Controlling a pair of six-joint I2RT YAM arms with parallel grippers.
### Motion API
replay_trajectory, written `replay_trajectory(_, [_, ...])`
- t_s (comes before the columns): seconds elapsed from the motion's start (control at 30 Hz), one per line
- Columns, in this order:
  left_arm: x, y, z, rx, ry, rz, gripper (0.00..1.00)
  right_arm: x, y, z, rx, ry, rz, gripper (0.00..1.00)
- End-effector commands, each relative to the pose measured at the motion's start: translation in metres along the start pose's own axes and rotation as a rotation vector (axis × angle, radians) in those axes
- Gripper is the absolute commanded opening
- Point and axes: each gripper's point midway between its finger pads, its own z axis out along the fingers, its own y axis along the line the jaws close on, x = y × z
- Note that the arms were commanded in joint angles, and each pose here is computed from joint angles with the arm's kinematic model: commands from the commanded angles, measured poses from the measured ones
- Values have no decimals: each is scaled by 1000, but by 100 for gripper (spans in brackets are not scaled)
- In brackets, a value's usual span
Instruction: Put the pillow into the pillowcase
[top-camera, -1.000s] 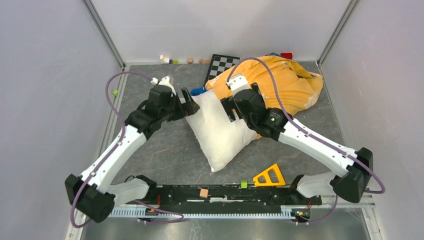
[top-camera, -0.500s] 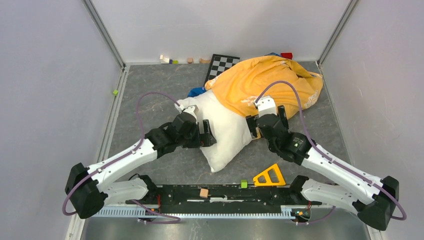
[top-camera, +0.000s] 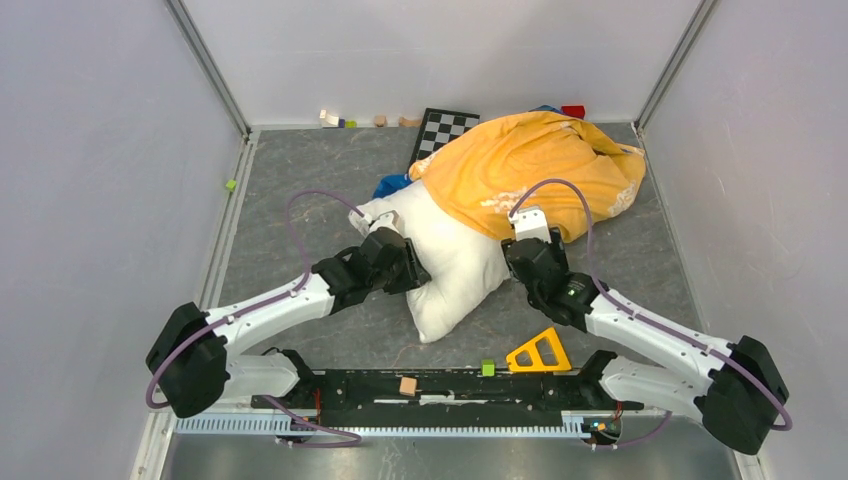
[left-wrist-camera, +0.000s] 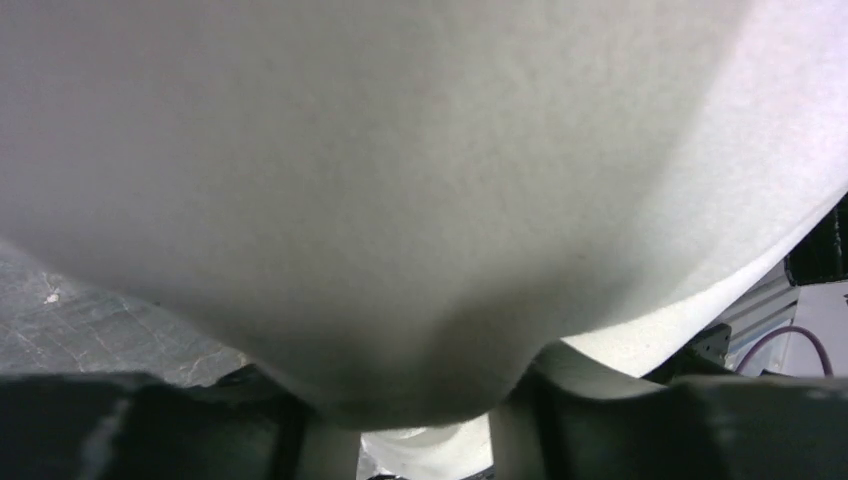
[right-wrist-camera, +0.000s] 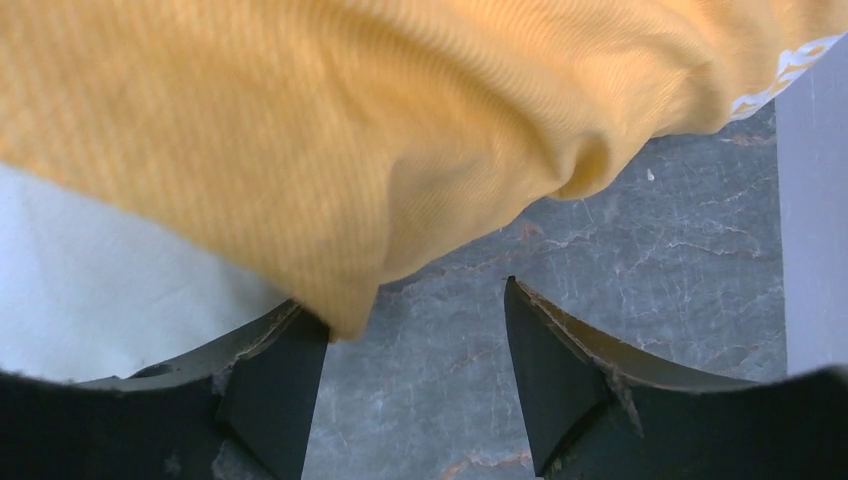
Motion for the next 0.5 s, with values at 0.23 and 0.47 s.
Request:
replay_trajectory(0.23, [-41,-13,1,-16,-153,-26,2,-87,7,0,5,-85,57,0])
replay_trajectory(0.47, [-61,-38,-2,31,-186,-13,2,-165,78,-79,-295,-237,30,0])
